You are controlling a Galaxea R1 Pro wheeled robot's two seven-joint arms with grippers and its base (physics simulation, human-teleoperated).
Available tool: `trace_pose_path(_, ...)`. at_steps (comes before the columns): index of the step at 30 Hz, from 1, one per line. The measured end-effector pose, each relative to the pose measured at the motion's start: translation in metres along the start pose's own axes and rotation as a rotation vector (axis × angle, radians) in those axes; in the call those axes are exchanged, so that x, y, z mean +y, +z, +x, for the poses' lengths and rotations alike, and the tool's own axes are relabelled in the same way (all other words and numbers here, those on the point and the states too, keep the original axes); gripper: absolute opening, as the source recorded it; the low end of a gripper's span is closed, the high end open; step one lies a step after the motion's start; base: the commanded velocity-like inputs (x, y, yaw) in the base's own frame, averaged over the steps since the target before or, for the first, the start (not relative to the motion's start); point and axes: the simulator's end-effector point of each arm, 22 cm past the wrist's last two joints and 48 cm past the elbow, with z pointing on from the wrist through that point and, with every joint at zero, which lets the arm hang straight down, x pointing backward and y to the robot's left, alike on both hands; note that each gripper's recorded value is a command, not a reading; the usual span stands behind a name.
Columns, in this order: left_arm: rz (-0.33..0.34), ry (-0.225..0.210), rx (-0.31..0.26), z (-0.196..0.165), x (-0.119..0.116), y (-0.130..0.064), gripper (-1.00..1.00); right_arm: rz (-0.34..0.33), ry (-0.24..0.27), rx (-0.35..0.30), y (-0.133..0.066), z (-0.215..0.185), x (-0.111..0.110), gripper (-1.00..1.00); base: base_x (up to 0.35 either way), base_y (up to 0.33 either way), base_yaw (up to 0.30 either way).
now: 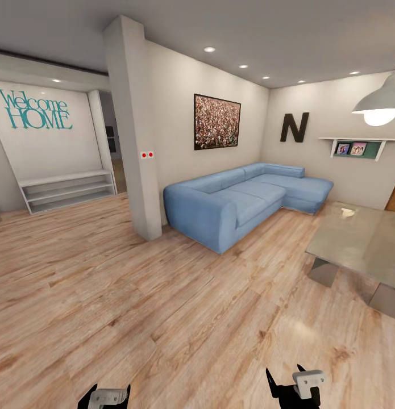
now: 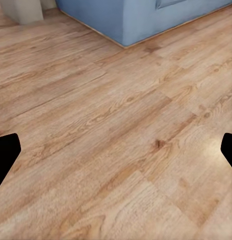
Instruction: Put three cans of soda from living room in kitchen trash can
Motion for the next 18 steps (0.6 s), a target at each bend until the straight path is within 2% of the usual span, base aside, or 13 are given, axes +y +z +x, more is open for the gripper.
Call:
trace_pose_path(9, 0.000, 0.000, 0.000, 0.0000, 0.0000, 0.0000, 1.00, -0.001, 0.005, 0.000, 0.0001, 0.0001, 0.0012, 1.00, 0.000, 0.000, -0.010)
trace_pose_path(18, 0.000, 0.000, 0.000, 0.0000, 0.0000, 0.0000, 1.00, -0.001, 0.011, 0.000, 0.0001, 0.0001, 0.0012, 1.00, 0.000, 0.000, -0.160)
